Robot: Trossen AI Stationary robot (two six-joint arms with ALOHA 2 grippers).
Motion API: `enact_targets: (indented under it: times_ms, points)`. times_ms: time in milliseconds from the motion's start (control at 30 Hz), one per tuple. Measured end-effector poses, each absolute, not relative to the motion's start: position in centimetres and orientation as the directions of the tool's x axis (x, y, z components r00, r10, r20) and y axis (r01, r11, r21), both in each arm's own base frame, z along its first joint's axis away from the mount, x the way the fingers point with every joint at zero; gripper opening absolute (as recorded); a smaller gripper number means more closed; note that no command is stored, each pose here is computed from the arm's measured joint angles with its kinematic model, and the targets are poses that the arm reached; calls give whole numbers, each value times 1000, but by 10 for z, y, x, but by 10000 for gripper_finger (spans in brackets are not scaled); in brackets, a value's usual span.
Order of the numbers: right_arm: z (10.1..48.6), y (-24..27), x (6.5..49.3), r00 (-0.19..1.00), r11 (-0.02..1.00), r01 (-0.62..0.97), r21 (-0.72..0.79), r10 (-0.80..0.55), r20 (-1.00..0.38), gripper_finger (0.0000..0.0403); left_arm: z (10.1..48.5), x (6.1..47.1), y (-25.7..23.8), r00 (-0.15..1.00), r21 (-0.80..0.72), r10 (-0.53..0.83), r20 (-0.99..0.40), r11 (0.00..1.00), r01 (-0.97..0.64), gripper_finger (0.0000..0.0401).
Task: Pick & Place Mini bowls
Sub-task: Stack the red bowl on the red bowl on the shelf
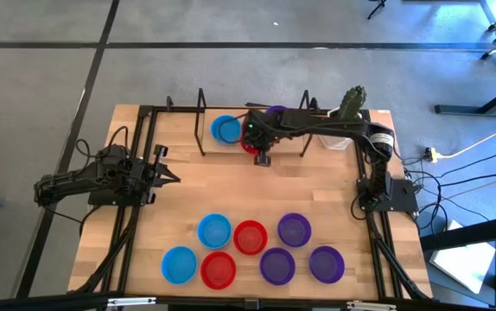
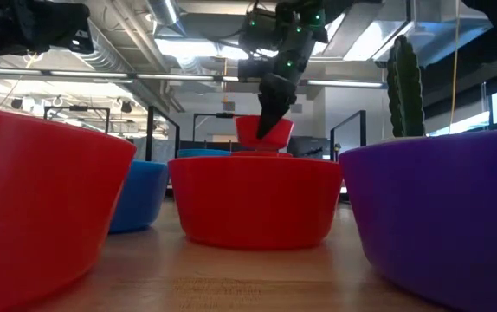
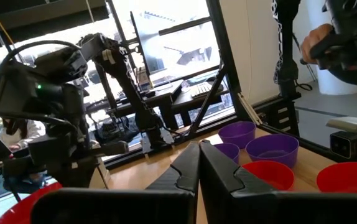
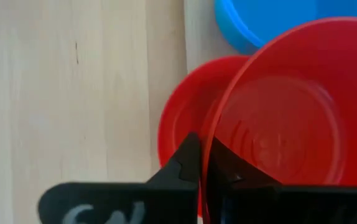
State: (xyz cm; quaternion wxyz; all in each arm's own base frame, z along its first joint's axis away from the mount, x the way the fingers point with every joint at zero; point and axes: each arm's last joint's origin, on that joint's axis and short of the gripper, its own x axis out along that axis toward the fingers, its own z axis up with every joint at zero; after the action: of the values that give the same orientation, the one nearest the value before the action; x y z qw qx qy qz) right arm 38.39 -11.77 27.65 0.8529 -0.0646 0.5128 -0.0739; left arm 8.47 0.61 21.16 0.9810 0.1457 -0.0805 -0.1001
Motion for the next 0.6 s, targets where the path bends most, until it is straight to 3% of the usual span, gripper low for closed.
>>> enact_targets:
  times_ms: [600]
  points:
    - [262,-121,391,443,986,58,-159,-168,-881,10,212,85,6,967,310,-220,129,935,171,6]
